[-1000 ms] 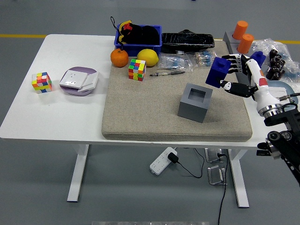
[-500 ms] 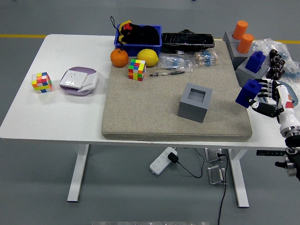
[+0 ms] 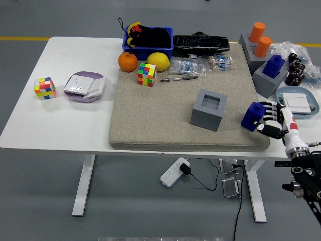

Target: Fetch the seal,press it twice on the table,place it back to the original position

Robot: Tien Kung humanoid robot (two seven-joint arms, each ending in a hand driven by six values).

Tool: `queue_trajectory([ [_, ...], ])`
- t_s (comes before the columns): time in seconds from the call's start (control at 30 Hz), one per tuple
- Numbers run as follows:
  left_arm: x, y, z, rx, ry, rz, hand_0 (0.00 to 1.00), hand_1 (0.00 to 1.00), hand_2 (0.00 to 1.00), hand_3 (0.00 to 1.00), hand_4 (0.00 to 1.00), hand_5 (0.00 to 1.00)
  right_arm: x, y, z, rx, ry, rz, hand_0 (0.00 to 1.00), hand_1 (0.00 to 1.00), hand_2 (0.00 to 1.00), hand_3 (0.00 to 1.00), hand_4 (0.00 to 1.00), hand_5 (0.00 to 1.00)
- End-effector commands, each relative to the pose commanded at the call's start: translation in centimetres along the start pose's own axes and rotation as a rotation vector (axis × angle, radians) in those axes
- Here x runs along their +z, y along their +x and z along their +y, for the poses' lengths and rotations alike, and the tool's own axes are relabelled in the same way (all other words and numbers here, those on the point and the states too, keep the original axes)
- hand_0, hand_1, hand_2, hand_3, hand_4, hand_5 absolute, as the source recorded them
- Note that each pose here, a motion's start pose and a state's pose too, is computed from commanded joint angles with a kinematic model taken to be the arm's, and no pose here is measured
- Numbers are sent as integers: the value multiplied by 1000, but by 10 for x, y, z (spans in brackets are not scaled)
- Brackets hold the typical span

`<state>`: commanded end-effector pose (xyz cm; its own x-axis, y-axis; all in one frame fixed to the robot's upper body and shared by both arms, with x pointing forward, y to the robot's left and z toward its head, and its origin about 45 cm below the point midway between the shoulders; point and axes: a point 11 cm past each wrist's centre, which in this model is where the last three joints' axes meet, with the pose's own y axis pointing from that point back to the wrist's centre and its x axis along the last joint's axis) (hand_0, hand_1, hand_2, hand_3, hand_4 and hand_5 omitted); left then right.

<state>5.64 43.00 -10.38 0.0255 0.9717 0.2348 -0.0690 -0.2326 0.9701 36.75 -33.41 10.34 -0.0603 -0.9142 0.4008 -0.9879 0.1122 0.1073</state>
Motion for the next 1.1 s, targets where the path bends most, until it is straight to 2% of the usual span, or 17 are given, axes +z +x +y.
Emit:
queue_trajectory([
  [0.2,0,1,0,2,1,-1,721,695,684,719,644,222,-6,-2,-1,-6,16,-3,561,406,407,433,681,2],
  [0.33,-1,1,0,1,2,0,721,695,684,719,644,222,-23,5,-4,8,61,-12,562,406,407,433,677,2],
  [0.43,-2,1,0,2,4,1,721,695,684,719,644,222,-44,12,-9,22,116,-18,562,406,407,433,677,2],
  [0.6,-2,1,0,3,5,4,721,695,684,719,645,221,-96,19,-16,32,251,-36,561,406,405,433,677,2],
  [0.73,-2,1,0,1,4,7,722,695,684,720,644,222,-126,4,-15,-19,324,-48,562,406,406,433,676,2],
  [0.83,-1,0,0,0,2,7,722,695,684,720,644,222,-136,-12,-13,-66,346,-58,562,406,406,433,676,2],
  [1.1,-1,1,0,2,2,6,722,695,685,720,645,222,-133,-50,-13,-167,324,-59,562,406,406,434,675,2],
])
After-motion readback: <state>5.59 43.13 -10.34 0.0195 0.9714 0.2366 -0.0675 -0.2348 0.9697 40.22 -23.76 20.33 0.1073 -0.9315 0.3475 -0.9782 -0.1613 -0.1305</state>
